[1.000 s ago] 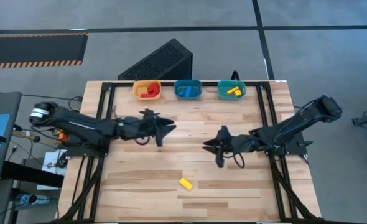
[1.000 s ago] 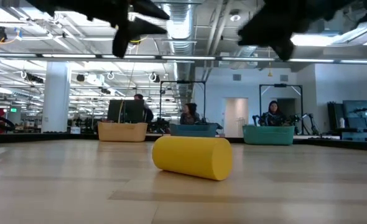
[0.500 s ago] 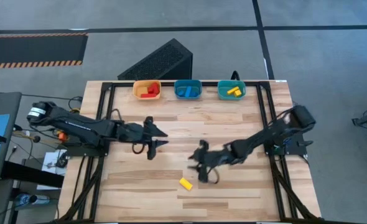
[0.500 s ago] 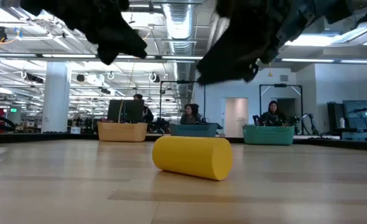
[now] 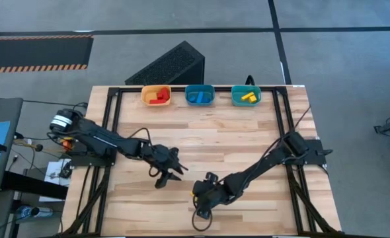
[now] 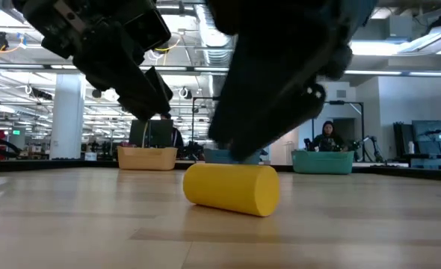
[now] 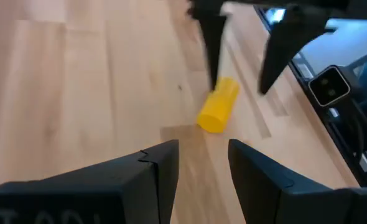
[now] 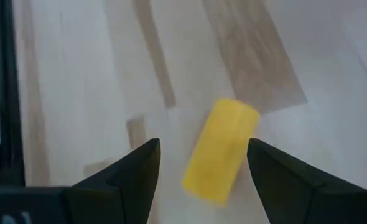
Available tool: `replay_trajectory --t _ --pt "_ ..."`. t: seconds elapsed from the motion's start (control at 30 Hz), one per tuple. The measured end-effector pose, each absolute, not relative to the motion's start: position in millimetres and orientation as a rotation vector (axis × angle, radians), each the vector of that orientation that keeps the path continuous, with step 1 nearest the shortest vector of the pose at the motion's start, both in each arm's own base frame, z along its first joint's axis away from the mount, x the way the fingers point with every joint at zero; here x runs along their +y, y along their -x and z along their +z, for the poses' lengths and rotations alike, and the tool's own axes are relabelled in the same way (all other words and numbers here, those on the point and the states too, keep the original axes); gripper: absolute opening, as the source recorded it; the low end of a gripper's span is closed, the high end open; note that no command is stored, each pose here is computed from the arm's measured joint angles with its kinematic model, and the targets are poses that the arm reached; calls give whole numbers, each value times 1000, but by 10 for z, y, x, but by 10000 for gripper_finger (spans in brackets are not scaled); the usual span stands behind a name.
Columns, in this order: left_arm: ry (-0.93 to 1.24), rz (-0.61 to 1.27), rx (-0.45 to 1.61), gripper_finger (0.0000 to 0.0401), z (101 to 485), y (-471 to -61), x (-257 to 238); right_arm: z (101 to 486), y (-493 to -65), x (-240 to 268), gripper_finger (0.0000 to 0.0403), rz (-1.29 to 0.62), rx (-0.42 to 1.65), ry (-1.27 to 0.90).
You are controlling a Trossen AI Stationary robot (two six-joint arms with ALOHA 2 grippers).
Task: Sort & place blocks by color
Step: Put the yellow block into the light green container
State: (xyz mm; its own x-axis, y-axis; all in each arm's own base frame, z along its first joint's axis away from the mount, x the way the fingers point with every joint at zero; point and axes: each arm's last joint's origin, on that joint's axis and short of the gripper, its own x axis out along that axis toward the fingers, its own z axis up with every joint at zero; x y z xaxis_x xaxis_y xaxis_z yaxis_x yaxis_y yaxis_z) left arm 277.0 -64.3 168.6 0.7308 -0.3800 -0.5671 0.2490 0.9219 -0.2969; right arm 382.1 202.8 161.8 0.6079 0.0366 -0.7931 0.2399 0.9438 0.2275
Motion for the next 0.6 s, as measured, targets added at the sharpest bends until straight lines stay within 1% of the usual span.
replay_trajectory --t 0.1,0.2,0.27,0.43,0.53,0.6 --pt "202 -376 653 126 1625 -2808 -716 1562 -3874 2037 265 -156 930 -385" --pt "202 -392 639 139 1595 -2832 -771 1482 -3919 2009 265 -150 973 -440" --pt "198 -389 634 155 1575 -2841 -793 1414 -3913 1994 265 -146 1025 -468" --pt "166 -372 632 209 1564 -2831 -840 1346 -3942 1967 265 -136 1064 -511" --pt "168 -363 633 237 1562 -2822 -870 1353 -3936 1958 263 -138 1069 -502" --pt "171 -354 633 248 1563 -2818 -888 1356 -3922 1943 253 -137 1084 -478"
